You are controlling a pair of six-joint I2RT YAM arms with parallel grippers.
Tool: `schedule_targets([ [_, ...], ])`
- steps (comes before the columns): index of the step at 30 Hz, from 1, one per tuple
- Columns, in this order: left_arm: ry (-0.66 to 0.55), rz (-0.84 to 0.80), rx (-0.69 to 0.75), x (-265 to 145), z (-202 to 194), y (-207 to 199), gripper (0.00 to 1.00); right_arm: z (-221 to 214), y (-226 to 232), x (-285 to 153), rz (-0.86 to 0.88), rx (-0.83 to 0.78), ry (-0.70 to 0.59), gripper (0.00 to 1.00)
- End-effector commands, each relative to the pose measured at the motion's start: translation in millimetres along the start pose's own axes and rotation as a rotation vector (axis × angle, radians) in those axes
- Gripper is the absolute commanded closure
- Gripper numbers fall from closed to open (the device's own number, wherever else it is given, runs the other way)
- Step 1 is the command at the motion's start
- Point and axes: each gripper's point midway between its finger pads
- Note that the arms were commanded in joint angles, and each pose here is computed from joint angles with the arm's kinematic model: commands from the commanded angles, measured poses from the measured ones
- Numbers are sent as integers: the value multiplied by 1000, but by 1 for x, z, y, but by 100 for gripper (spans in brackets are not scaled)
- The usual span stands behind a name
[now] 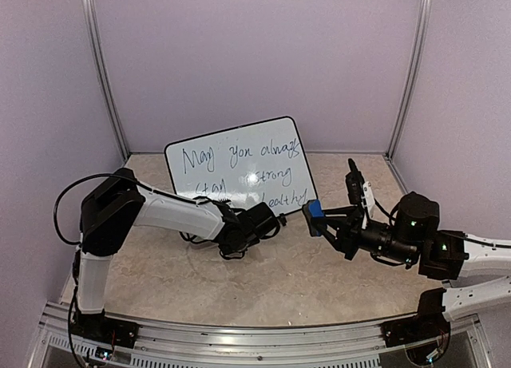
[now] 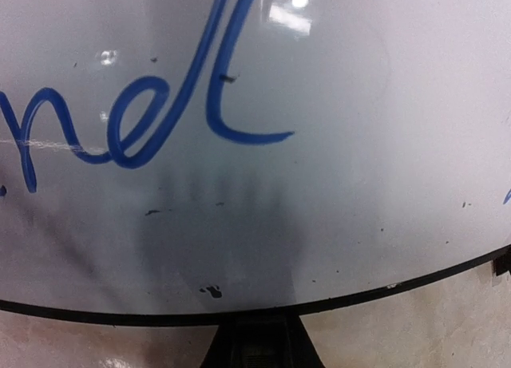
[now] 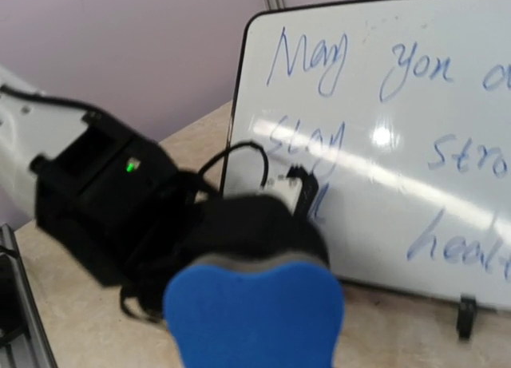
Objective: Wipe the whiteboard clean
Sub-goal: Move the whiteboard to the center of the board.
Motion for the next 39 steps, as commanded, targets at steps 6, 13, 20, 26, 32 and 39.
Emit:
schedule_targets([
  [6, 281, -46, -42, -47, -104, -2, 100, 26, 14, -7, 36, 4, -39, 74],
  [13, 341, -111, 4, -55, -143, -39, 85, 26, 16, -8, 39, 6, -27, 76],
  [20, 294, -126, 25, -67, -137, -43, 62, 31, 13, -17, 29, 10, -47, 76],
  [26, 262, -146, 24, -87, -130, -45, 17, 32, 14, -17, 29, 2, -50, 76],
  [32, 214, -179, 10, -125, -117, -39, 1, 34, 16, -9, 23, -22, -42, 75],
  [39, 135, -259, -35, -177, -98, -32, 1, 41, 23, -1, 41, -33, -52, 75],
])
Point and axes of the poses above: each gripper's point midway between its finger pads, its own x axis out along the fingers, its own y axis along the line the jaws close on, z = x × y, and after that the axes turned 13 degrees about x, right-handed
